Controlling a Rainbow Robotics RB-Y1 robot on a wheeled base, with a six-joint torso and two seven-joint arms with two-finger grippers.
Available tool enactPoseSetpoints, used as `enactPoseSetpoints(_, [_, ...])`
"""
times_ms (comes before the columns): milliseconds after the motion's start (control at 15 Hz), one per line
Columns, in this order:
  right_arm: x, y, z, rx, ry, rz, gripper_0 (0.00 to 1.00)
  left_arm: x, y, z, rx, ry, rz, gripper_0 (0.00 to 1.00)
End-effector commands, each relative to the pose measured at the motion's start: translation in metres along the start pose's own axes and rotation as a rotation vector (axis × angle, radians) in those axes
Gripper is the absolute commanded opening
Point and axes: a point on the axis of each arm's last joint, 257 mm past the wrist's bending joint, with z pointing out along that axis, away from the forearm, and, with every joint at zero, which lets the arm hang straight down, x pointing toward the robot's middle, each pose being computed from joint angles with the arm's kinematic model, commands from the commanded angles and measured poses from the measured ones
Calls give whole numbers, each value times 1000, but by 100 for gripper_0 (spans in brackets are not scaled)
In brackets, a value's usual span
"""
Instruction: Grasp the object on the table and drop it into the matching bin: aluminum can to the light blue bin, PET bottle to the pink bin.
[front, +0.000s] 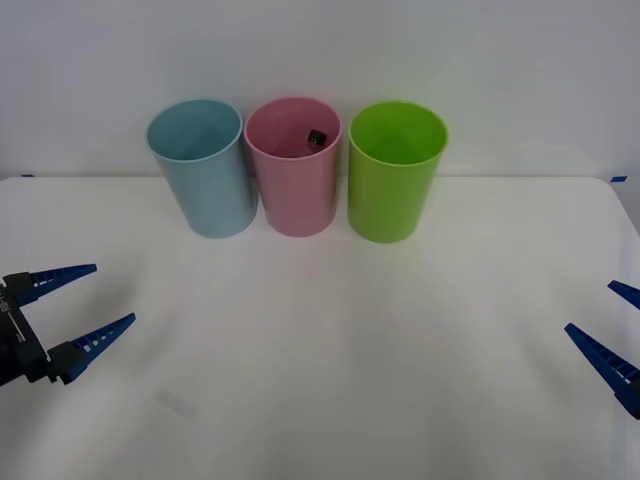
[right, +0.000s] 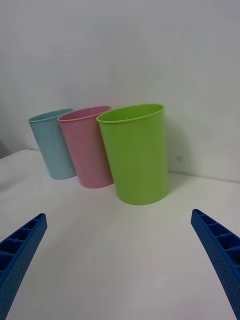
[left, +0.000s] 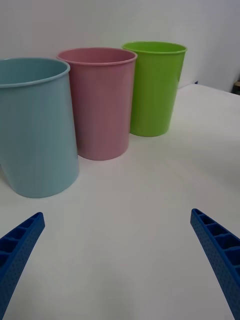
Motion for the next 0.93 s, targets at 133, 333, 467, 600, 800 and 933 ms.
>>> enactPoseSetpoints(133, [0, 0, 0, 0, 0, 0, 100, 9, 11, -23, -40, 45, 0, 100])
enactPoseSetpoints(333, [0, 0, 0, 0, 0, 0, 100, 19, 20, -35, -72, 85, -5, 100])
enactPoseSetpoints(467, [0, 0, 0, 0, 0, 0, 100, 22, 24, -38, -92, 92, -8, 100])
enactPoseSetpoints(600, [0, 0, 0, 0, 0, 0, 100, 24, 25, -38, -101, 95, -14, 100])
enactPoseSetpoints(800, [0, 0, 0, 0, 0, 0, 100, 31, 22, -37, -96, 115, -14, 100])
enactPoseSetpoints(933, [0, 0, 0, 0, 0, 0, 100, 31, 22, -37, -96, 115, -14, 100])
